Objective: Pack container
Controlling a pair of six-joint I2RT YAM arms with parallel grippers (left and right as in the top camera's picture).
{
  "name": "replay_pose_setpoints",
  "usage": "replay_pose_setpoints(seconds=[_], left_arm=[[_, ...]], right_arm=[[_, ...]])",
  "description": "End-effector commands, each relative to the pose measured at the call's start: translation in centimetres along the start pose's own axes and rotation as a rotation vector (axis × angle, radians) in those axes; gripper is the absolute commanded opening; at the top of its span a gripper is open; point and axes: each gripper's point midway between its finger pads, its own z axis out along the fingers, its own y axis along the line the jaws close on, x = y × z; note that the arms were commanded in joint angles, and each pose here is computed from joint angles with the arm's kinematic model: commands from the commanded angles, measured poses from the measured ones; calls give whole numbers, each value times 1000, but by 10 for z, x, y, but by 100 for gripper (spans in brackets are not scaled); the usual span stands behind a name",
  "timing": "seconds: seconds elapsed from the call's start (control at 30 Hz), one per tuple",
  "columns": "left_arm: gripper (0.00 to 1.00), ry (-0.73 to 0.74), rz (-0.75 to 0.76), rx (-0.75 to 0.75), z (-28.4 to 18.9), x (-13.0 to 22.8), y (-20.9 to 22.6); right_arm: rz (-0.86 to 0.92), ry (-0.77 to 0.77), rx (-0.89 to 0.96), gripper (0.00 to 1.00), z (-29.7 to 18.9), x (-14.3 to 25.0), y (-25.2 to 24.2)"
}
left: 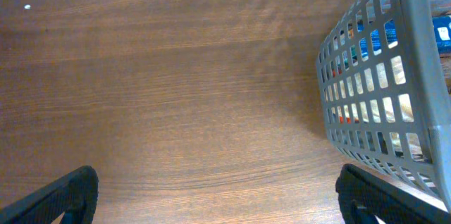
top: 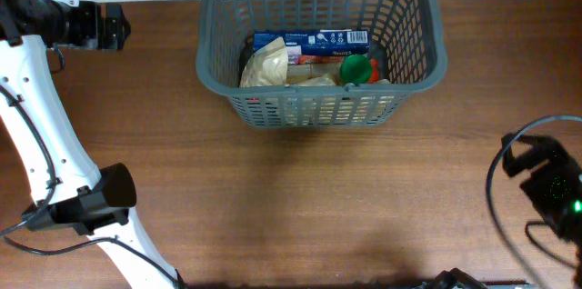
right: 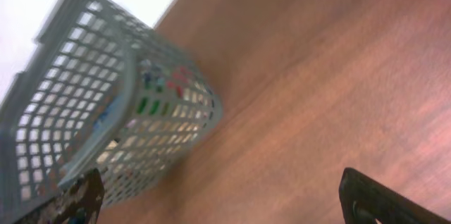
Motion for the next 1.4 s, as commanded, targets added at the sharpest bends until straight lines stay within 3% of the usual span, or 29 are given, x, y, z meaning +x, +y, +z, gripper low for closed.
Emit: replay_pose_setpoints(seconds=[0.0,0.17,0.27,0.3,0.4,0.5,0.77,0.97,1.13,1.37], left_arm=[[99,0,-8,4,0,0,0],[99,0,-8,4,0,0,0],[99,0,-8,4,0,0,0],[99,0,-8,4,0,0,0],[99,0,-8,4,0,0,0],[99,1,-8,4,0,0,0],[99,0,-8,4,0,0,0],[99,0,-8,4,0,0,0],[99,0,-8,4,0,0,0],[99,0,-8,4,0,0,0]], right_arm=[[2,54,25,99,30,-5,-15],[-347,55,-20,99,72,-24,-12],[-573,-38,-99,99,93,-36,11],[-723,-126,-176,99,103,-36,35],[-950,-285,-324,99,108,-17,74],[-1053,-407,-469,99,107,23,91],[-1112,-561,-589,99,107,95,52],[-1123,-664,-615,100,96,109,39],[-1122,-656,-613,99,92,117,30],[-1104,-496,-571,99,115,136,9]])
